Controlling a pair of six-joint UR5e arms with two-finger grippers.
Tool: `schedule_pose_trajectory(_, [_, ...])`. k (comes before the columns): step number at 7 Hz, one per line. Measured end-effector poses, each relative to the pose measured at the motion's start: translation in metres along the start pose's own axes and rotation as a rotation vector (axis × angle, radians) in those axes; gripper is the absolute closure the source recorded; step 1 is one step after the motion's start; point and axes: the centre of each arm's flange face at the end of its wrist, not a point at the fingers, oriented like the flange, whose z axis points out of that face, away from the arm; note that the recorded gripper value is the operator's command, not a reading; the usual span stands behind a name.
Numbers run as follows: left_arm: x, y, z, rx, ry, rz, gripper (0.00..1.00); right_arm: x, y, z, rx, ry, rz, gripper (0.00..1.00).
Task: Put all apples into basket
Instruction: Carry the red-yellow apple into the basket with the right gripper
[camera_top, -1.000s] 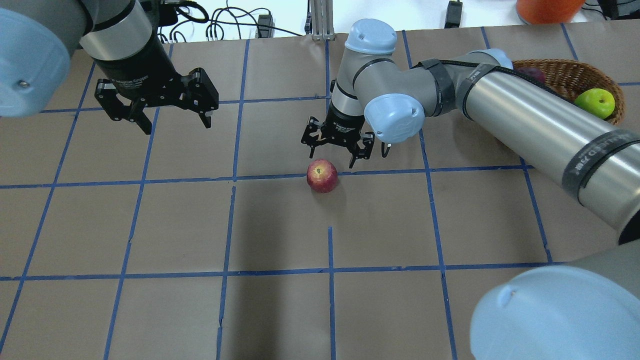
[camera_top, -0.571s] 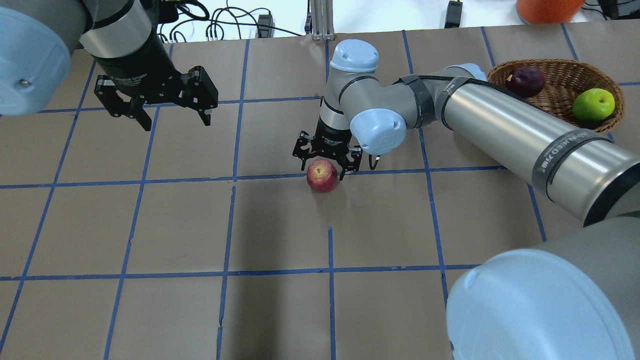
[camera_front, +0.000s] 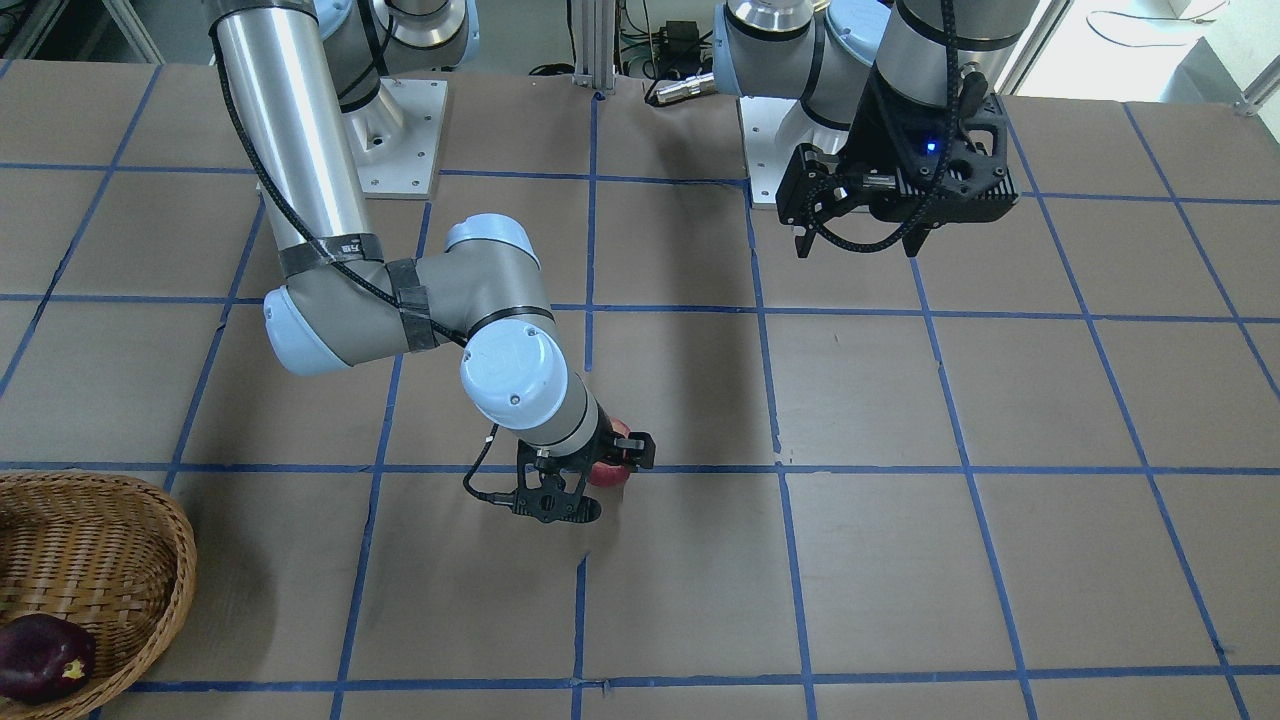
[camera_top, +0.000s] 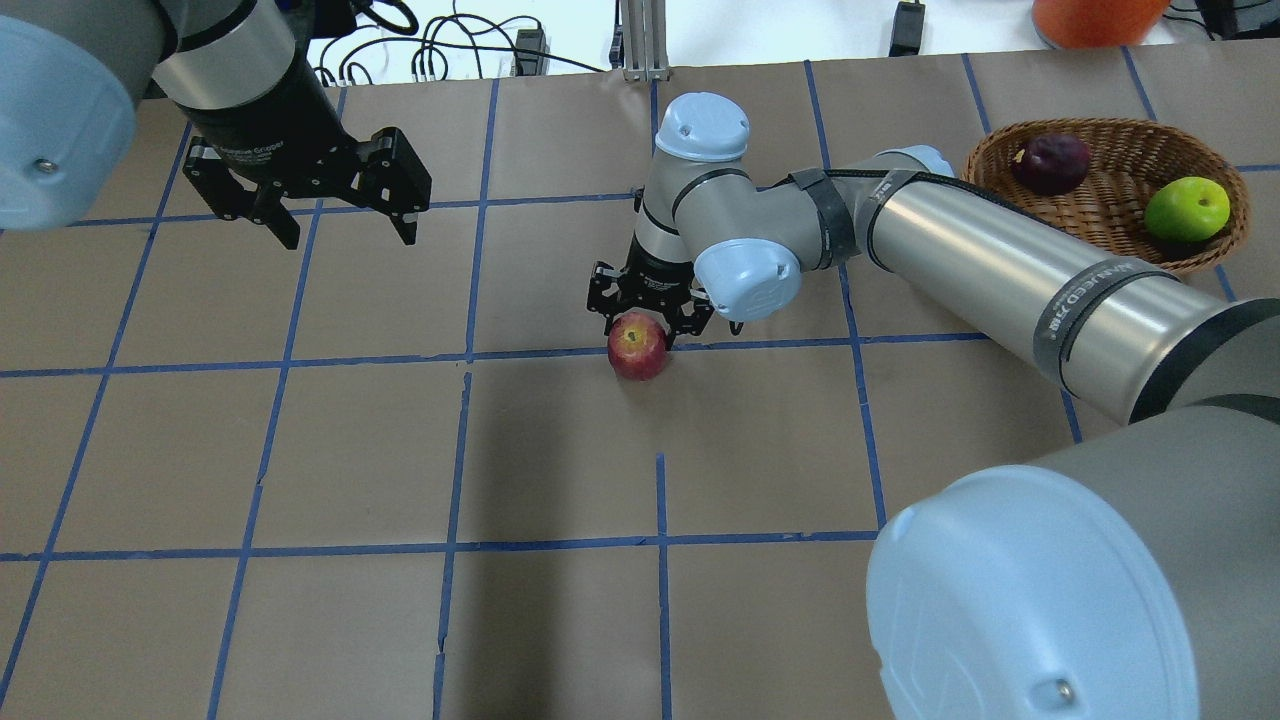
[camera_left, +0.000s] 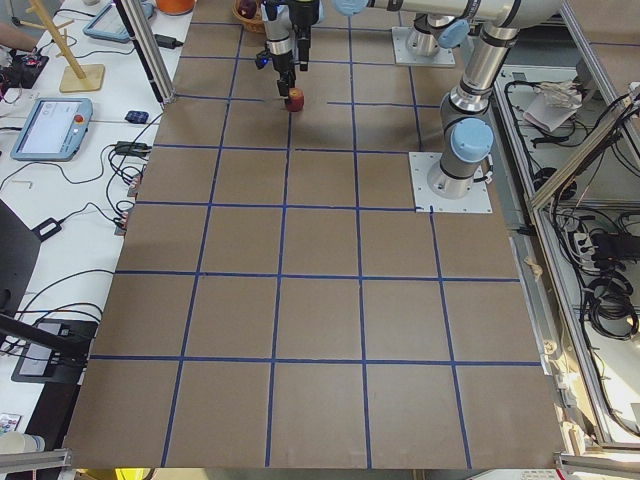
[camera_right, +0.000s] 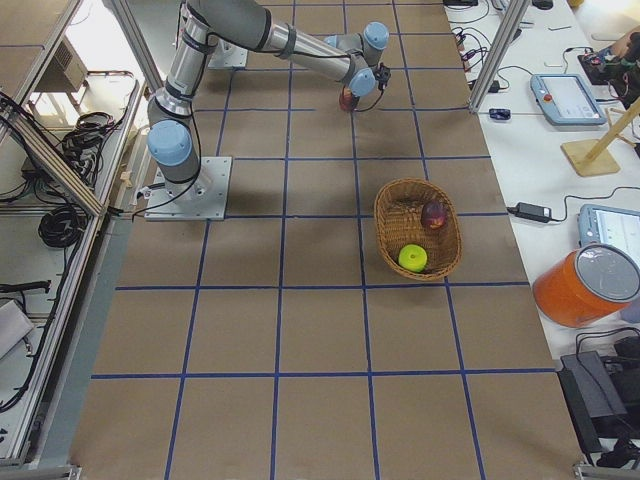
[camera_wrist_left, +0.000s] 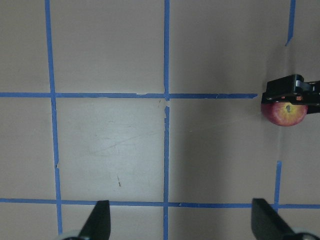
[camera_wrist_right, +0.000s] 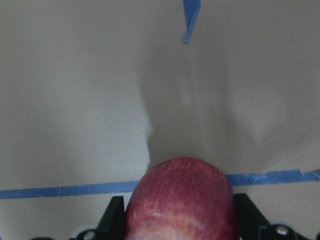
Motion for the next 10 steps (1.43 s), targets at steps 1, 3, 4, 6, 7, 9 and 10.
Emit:
schedule_pose_trajectory(1, [0.000, 0.000, -0.001, 0.002, 0.000, 0.000, 0.00, 0.002, -0.003, -0.005, 0.023, 0.013, -0.006, 1.00])
schedule_pose_trajectory(3, [0.000, 0.001, 0.000, 0.003, -0.001, -0.001, 0.00, 0.021, -0.008, -0.059, 0.055, 0.048, 0.004, 1.00])
schedule_pose_trajectory(4, [0.000, 0.001, 0.001, 0.003, -0.001, 0.000, 0.00, 0.050, -0.015, -0.108, 0.057, 0.085, -0.003, 1.00])
schedule_pose_trajectory(6, [0.000, 0.001, 0.000, 0.005, -0.001, -0.001, 0.00, 0.131, -0.041, -0.207, 0.043, 0.138, -0.024, 1.00])
schedule_pose_trajectory(7, [0.000, 0.002, 0.001, 0.005, -0.001, -0.001, 0.00, 0.171, -0.053, -0.239, 0.045, 0.206, -0.069, 1.00])
schedule_pose_trajectory(9, [0.000, 0.002, 0.001, 0.004, -0.001, -0.001, 0.00, 0.257, -0.077, -0.273, 0.034, 0.302, -0.175, 1.00])
schedule_pose_trajectory(10, [0.000, 0.003, 0.001, 0.004, -0.001, -0.001, 0.00, 0.299, -0.090, -0.278, 0.030, 0.313, -0.211, 1.00])
